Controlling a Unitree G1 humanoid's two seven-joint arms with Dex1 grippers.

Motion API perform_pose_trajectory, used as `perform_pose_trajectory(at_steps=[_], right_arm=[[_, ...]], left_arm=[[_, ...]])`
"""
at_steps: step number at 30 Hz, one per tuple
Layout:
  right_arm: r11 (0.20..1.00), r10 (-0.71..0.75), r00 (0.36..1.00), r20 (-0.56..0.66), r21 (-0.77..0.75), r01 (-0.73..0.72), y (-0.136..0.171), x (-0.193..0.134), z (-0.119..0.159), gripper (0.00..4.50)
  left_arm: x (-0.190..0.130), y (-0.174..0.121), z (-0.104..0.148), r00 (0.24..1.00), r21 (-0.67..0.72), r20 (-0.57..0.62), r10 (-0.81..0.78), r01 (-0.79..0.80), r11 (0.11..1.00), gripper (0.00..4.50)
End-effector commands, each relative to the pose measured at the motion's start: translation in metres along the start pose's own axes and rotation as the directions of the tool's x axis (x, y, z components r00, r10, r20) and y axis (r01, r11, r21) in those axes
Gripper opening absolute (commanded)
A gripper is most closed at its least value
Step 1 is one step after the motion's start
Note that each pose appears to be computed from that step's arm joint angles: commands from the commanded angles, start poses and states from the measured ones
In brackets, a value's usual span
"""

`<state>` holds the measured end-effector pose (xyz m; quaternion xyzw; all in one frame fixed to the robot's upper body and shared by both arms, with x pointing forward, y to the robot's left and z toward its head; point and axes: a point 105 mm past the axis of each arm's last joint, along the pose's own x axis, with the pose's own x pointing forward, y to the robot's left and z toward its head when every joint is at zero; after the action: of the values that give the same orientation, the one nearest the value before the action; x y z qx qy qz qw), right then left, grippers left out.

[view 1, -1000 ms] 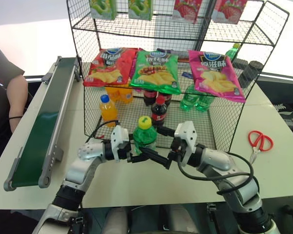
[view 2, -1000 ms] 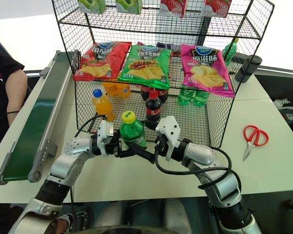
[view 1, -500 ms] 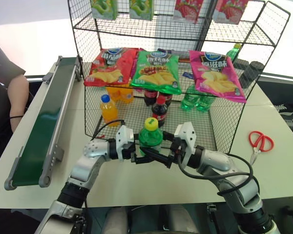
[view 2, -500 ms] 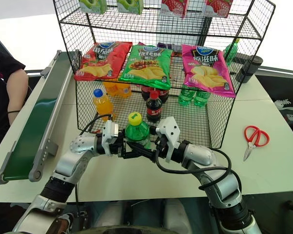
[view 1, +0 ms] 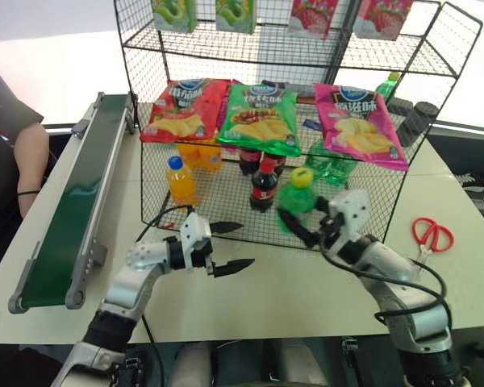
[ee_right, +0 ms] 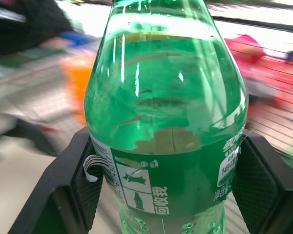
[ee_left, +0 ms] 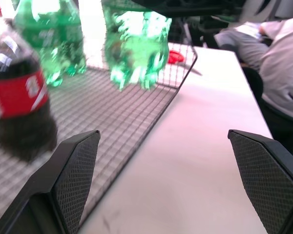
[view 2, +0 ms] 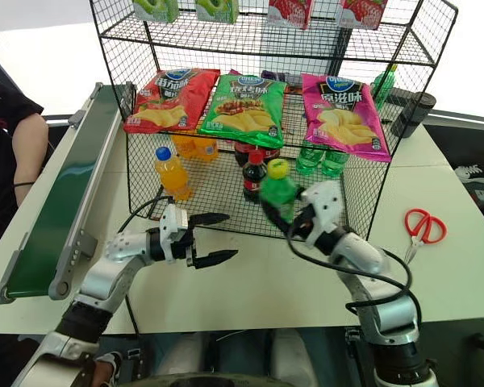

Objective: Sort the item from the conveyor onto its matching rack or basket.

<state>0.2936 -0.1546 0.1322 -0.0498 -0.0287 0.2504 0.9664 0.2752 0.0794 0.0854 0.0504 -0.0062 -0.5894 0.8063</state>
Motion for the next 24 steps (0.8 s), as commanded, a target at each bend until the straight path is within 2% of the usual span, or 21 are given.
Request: perform_pose_trajectory(at_steps=[1, 7, 24], right_arm=[[0.990, -0.132, 0.989, 0.074, -0.034, 0.134, -0.020, -0.006, 0.008, 3.01], [0.949, -0.313, 0.946, 0.080, 0.061, 0.309, -0.045, -0.002, -0.019, 3.01], [0.900, -0.426, 0.901, 0.082, 0.139, 0.413, -0.075, 0.021, -0.045, 3.01]], left_arm=[[0.002, -0.003, 0.022, 0.998, 0.064, 0.055, -0.001, -0.003, 0.998, 4.46], [0.011, -0.011, 0.036, 0.995, 0.063, 0.086, -0.044, 0.038, 0.997, 4.46], [0.019, -0.009, 0.047, 0.993, 0.080, 0.109, -0.052, 0.044, 0.996, 4.46]])
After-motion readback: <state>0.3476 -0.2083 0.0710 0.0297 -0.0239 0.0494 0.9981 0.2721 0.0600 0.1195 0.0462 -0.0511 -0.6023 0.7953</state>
